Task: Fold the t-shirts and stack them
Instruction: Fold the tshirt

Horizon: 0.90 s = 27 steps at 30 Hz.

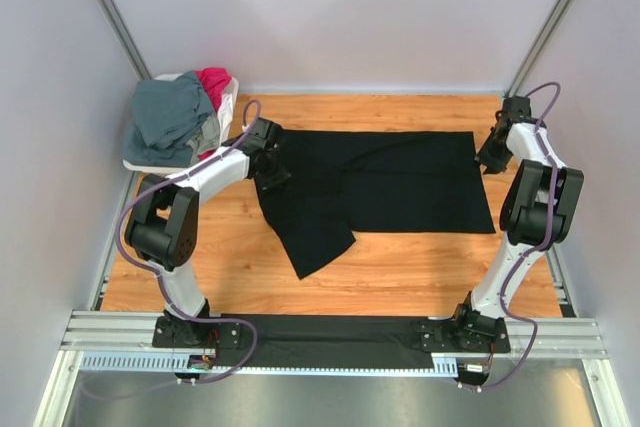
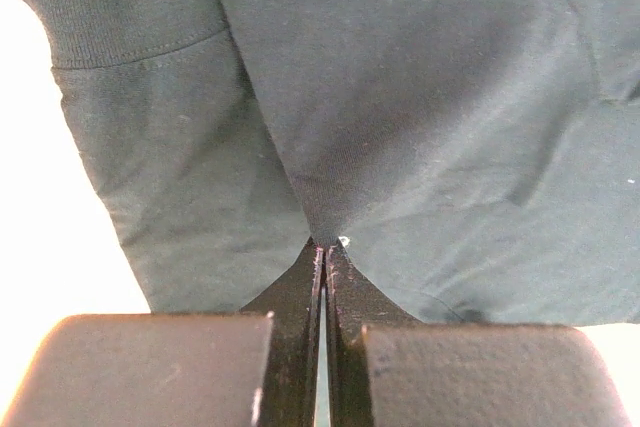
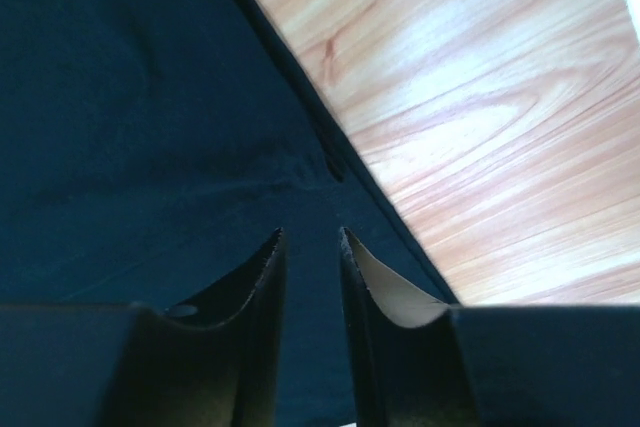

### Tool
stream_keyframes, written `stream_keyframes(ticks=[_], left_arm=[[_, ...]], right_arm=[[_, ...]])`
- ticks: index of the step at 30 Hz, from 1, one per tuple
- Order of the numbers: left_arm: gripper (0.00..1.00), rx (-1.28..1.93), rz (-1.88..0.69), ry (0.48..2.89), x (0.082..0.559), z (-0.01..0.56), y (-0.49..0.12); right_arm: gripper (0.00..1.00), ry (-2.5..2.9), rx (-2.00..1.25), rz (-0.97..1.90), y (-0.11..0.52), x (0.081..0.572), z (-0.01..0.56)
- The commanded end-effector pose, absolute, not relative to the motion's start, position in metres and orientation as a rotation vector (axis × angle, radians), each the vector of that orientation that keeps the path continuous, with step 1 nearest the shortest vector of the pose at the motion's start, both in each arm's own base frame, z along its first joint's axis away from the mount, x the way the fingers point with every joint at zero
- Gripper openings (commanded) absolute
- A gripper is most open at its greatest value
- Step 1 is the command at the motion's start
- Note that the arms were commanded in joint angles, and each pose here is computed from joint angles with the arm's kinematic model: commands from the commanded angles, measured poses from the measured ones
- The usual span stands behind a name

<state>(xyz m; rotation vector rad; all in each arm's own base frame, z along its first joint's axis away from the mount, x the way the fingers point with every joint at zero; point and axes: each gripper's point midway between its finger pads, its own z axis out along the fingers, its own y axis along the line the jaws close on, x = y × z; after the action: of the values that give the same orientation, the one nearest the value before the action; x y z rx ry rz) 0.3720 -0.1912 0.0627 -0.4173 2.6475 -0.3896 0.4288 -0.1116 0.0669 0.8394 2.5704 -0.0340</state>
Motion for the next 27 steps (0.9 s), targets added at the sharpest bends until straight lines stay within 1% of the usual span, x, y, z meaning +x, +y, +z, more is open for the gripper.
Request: stream_keyframes(ticks=[1,9,18,22,24,27], left_arm=[[0.00,-0.396,-0.441,2.620,0.367,0.085,-0.195],[0.00,-0.396,-0.439,2.607,0.363,0.091,-0.192],[0.00,-0.396,-0.441,2.615,0.358,0.092,-0.191],[0.00,-0.395,-0.445,2.625,0.358,0.089,-0.192],[0.00,-0.393,-0.444,2.626,0.358,0.089,-0.192],[0.00,-0.388,-0.431,2.616,0.360,0.091,-0.190]], right_arm=[[0.31,2.540,0.827,0.004,-0.112,0.439,0.063],[0.35,2.530,0.836,-0.021,-0.120,0.446,0.049],[0.34,2.569,0.850,-0.037,-0.124,0.446,0.029],[0.28,2.570,0.855,-0.030,-0.124,0.448,0.023],[0.23,2.566,0.859,-0.039,-0.126,0.450,0.022],[0.19,2.556,0.853,-0.060,-0.130,0.452,0.025]])
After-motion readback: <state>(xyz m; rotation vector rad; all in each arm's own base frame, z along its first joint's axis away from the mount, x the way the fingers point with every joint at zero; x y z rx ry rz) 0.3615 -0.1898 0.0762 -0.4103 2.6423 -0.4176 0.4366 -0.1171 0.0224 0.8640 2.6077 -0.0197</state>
